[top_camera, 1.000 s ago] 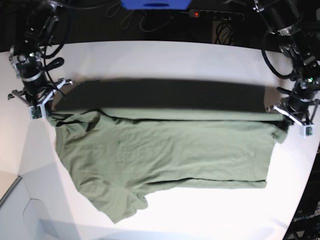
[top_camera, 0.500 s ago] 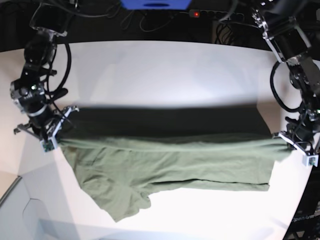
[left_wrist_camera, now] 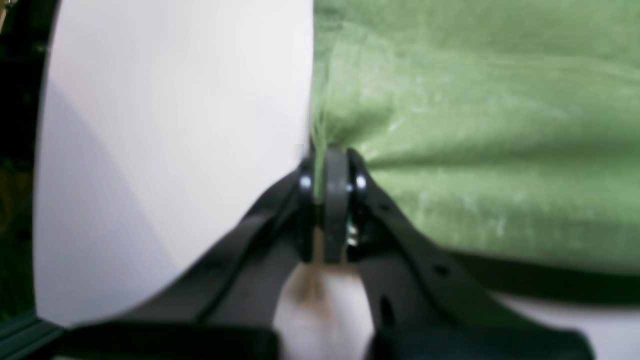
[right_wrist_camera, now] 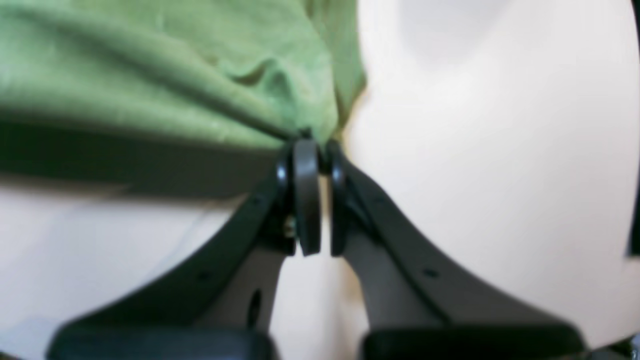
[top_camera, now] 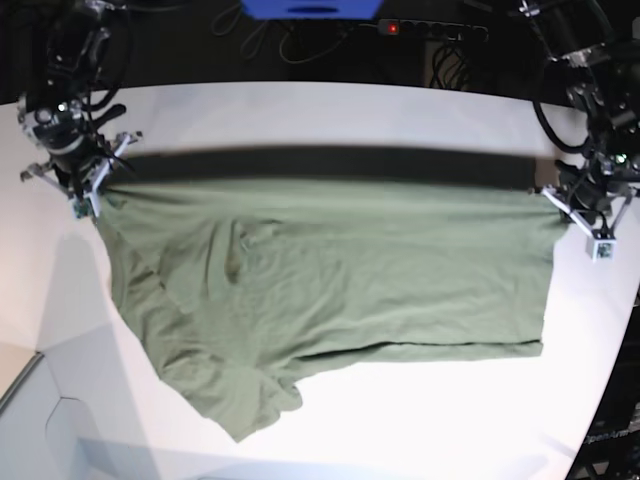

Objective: Layout the t-shirt on the table in an organized manner, then fold the t-shirt properly
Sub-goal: 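Lift the held edge and pull it back toward the collar with both grippers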

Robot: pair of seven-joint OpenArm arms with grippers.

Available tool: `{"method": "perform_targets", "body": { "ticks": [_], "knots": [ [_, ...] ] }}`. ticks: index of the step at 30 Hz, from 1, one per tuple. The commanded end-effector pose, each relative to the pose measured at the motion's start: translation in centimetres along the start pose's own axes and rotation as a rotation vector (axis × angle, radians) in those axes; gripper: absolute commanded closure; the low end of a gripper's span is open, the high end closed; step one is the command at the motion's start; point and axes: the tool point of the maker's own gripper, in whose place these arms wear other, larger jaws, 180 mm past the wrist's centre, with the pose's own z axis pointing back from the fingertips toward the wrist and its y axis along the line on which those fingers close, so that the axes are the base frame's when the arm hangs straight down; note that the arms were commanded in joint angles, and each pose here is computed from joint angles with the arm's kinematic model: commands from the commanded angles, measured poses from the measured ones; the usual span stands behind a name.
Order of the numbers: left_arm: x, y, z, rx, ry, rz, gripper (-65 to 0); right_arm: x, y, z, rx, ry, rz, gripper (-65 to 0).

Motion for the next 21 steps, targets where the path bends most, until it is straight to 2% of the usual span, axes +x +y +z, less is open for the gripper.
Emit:
{"method": "perform_targets", "body": {
  "ticks": [1,7,11,16,21],
  "knots": [
    [0.8,1.1,0.6,0.036,-0.027,-0.015,0.0,0.5,-0.7,0.8,-0.029,-0.026,0.007,0.0],
    [-2.9,0.8,0.9,0.03,0.048,-0.031,0.0,-1.5,2.4,3.1,0.013,-0.042,0.005,0.0],
    [-4.7,0.6,1.6,0.028,0.079,-0.05,0.0,-3.7,4.0,3.9,0.044,-0.009,-0.02,0.0],
    [-5.5,0.7,1.5,0.03,0.102,-0.048,0.0,-6.1,5.6,4.7,0.075,0.049,-0.035,0.0],
    [-5.5,0.9,1.5,0.034,0.103,-0.053,0.0,-6.7,5.9,5.0,0.081,0.063,-0.045,0.0]
  ]
}}
